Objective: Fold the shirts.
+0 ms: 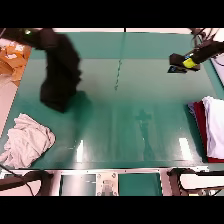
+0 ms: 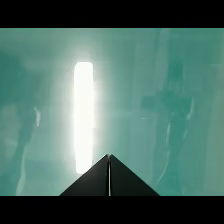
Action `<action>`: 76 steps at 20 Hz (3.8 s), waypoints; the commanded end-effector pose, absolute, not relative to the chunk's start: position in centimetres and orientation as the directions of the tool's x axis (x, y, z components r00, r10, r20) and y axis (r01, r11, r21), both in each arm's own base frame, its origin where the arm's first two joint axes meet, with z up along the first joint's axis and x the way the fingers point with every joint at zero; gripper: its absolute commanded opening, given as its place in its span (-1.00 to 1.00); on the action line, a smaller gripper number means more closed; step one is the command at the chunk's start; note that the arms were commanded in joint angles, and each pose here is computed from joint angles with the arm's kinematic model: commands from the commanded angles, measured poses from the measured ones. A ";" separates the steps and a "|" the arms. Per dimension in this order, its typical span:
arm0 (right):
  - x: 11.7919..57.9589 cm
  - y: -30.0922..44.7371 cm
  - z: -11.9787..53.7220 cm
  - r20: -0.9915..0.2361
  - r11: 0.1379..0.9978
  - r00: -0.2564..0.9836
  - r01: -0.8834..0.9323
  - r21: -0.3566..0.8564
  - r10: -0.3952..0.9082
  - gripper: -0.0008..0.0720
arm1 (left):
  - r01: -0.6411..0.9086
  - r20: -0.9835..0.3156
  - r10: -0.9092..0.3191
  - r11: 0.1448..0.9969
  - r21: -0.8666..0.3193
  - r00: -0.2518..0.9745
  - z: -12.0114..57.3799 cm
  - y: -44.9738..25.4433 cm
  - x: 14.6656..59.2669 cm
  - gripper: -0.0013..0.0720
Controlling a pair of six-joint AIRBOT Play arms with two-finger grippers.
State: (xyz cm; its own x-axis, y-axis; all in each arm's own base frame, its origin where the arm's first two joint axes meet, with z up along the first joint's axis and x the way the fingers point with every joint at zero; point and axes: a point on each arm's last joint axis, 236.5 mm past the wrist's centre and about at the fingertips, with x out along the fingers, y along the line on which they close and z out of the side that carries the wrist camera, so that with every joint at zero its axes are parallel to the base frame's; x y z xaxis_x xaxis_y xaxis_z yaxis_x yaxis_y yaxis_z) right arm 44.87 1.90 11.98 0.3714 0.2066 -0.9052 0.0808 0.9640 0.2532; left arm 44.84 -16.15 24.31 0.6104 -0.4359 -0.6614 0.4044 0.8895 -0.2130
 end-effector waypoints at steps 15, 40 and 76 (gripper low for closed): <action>35.7 2.5 3.6 -0.964 0.953 0.045 0.146 0.266 0.262 0.12 | 0.258 -0.868 -0.467 0.870 -0.420 0.165 11.5 -16.6 43.6 0.98; 38.6 7.8 -9.4 -0.789 0.764 0.046 0.220 0.607 0.613 0.26 | -0.040 -0.727 -0.672 0.730 -0.682 0.142 -7.9 -23.5 39.7 0.98; 41.9 5.1 40.3 -0.267 0.894 0.887 -0.274 0.355 0.377 -0.92 | 0.503 -0.637 -0.633 0.762 -0.409 0.441 27.2 -19.0 28.9 -0.89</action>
State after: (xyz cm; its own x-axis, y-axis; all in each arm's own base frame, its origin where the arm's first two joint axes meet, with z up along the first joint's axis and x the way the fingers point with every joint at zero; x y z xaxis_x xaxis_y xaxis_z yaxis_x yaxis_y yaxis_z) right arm 35.70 5.33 46.82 0.9351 0.3383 -0.1054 -0.2914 0.9034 0.3147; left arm 26.86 -18.60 34.68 0.5564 -0.6590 -0.5061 0.5811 0.7440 -0.3299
